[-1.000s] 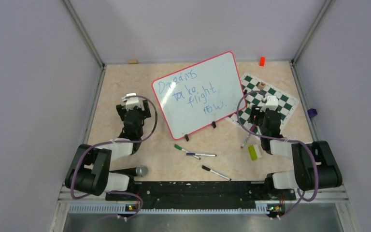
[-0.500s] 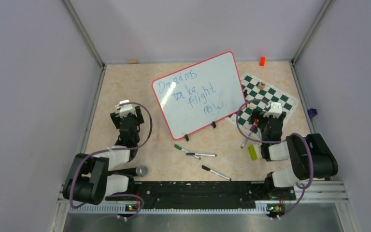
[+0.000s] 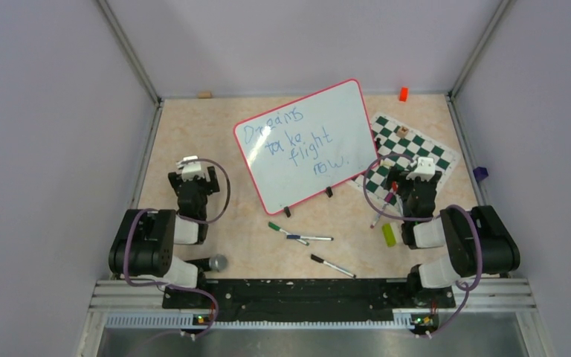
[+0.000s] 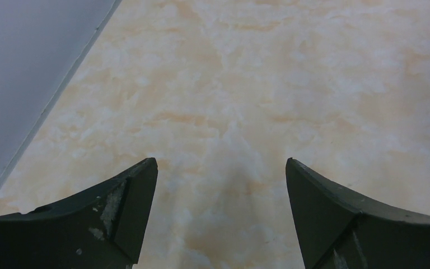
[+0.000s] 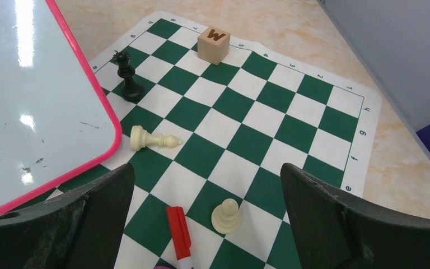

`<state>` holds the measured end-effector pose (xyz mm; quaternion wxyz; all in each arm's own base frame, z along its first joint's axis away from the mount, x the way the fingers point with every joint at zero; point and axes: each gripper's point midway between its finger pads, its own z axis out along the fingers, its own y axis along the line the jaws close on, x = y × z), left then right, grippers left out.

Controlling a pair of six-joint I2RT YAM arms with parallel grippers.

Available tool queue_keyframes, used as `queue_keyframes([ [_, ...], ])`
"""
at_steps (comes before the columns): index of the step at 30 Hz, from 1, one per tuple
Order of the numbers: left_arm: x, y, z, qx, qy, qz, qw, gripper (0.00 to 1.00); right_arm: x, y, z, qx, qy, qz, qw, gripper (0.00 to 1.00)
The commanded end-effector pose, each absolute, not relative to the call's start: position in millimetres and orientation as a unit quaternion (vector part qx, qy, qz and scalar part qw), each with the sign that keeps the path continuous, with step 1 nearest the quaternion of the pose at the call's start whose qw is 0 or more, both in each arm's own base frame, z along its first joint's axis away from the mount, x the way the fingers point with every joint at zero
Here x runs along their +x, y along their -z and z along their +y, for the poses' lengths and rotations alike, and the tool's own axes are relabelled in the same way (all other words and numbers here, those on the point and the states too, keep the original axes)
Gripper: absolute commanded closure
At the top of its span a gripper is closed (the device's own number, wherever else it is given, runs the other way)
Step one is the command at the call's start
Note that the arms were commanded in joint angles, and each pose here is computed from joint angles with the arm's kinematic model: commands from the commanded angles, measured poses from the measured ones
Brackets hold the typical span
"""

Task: Write a sentence on the whiteboard
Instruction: Reset both arms

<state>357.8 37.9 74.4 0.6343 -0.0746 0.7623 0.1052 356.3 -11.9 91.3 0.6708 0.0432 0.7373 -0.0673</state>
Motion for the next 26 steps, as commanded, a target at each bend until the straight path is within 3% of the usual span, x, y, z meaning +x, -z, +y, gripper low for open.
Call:
queue_keyframes([
  [1,384.4,-108.4,16.8,-0.031,-0.040,0.733,0.678,0.09,359.4,-107.8,-11.6,0.048,0.065,0.715,0.694,0.01],
  [5,388.5,-106.9,32.7,-0.065,-0.046,0.739,0.669,0.07,359.6,-107.9,-11.4,0.047,0.065,0.715,0.695,0.01],
  [6,388.5,-106.6,34.3,-0.069,-0.044,0.740,0.668,0.11,359.4,-107.7,-11.6,0.048,0.065,0.715,0.694,0.01],
  [7,387.7,-106.5,34.5,-0.069,-0.044,0.740,0.668,0.22,359.4,-107.9,-12.0,0.048,0.065,0.715,0.694,0.01],
  [8,387.3,-107.4,35.0,-0.070,-0.045,0.738,0.670,0.06,359.4,-108.1,-11.9,0.048,0.065,0.715,0.695,0.01],
  [9,386.9,-107.4,34.8,-0.070,-0.044,0.738,0.670,0.02,359.4,-107.9,-11.7,0.048,0.065,0.715,0.695,0.01],
  [26,387.0,-107.2,34.6,-0.067,-0.045,0.739,0.669,0.01,359.4,-107.7,-11.8,0.048,0.065,0.715,0.694,0.01],
])
